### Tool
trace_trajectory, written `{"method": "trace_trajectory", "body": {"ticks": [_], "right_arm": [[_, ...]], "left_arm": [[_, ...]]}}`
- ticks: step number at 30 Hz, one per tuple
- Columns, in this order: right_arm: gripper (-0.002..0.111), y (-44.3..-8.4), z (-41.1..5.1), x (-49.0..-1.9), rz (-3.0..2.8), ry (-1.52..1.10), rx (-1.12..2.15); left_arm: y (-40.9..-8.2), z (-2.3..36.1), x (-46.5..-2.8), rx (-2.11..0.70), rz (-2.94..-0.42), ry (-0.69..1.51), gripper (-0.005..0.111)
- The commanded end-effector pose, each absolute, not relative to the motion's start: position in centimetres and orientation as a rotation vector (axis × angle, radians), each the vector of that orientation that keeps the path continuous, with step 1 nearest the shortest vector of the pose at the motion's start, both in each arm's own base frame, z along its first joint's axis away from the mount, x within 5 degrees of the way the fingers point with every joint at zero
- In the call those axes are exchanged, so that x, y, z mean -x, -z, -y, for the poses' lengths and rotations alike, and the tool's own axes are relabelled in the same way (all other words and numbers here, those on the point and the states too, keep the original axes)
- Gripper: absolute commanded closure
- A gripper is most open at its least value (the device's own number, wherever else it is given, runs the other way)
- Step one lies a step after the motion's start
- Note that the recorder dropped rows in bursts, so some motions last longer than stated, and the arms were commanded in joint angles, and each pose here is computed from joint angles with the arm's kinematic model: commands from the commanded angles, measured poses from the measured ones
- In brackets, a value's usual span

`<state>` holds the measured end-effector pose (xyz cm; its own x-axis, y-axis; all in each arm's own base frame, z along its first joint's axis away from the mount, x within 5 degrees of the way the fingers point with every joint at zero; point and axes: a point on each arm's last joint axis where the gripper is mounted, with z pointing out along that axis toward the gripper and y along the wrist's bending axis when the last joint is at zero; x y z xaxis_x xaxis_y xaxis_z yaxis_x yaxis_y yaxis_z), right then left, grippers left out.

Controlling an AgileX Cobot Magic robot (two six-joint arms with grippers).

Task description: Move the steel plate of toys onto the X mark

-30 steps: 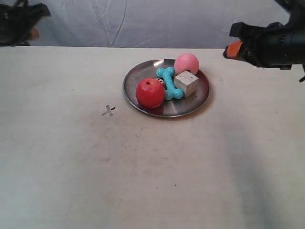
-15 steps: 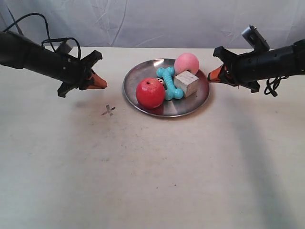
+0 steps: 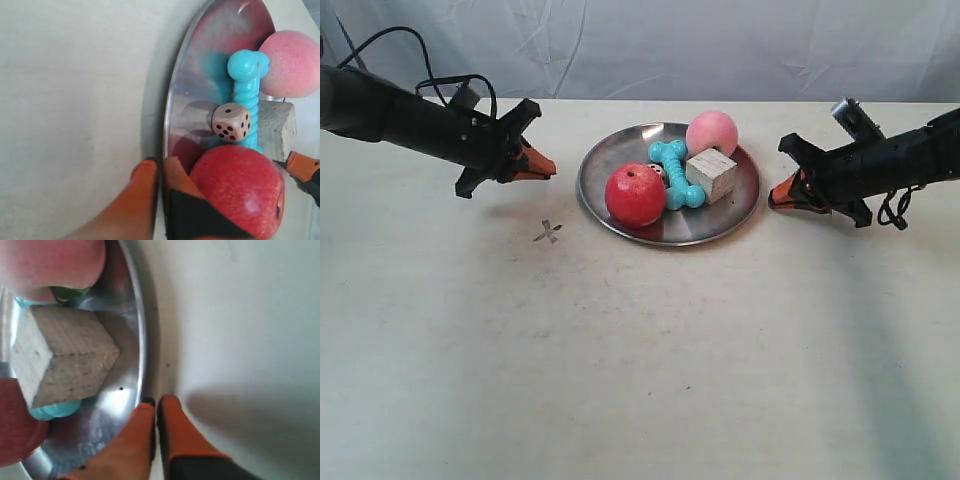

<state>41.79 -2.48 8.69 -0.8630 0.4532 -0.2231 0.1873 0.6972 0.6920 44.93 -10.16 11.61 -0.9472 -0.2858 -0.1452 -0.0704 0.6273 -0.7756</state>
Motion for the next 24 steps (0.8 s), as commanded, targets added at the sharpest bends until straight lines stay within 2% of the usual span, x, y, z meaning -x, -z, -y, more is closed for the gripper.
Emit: {"method": "trace_trajectory", "body": {"ticks": [1, 3, 4, 10, 16, 24], "right_arm": [[0.07, -8.0, 2.8, -42.1, -2.53, -0.955, -0.521], [0.053, -8.0, 2.7, -42.1, -2.532, -0.953, -0.517], [0.051, -8.0, 2.7, -42.1, -2.531, -0.95, -0.519], [0.068, -7.7, 2.3, -42.5, -2.528, -0.863, -0.527], [0.061, -7.6, 1.2, -42.8, -2.532, -0.809, -0.504], [0.061, -7.6, 0.8, -42.8, -2.538, -0.806, -0.488]], "left_arm": [[-11.7, 11.3, -45.1, 0.283, -2.576, 1.198, 0.084], [-11.5, 11.5, -45.1, 0.257, -2.588, 1.162, 0.077], [-11.5, 11.4, -45.1, 0.247, -2.593, 1.141, 0.075], [-11.1, 11.3, -45.3, 0.269, -2.588, 1.095, 0.074], [-8.5, 12.4, -45.1, 0.313, -2.637, 1.18, 0.074], [-7.0, 14.4, -45.5, 0.305, -2.642, 1.235, 0.074]]}}
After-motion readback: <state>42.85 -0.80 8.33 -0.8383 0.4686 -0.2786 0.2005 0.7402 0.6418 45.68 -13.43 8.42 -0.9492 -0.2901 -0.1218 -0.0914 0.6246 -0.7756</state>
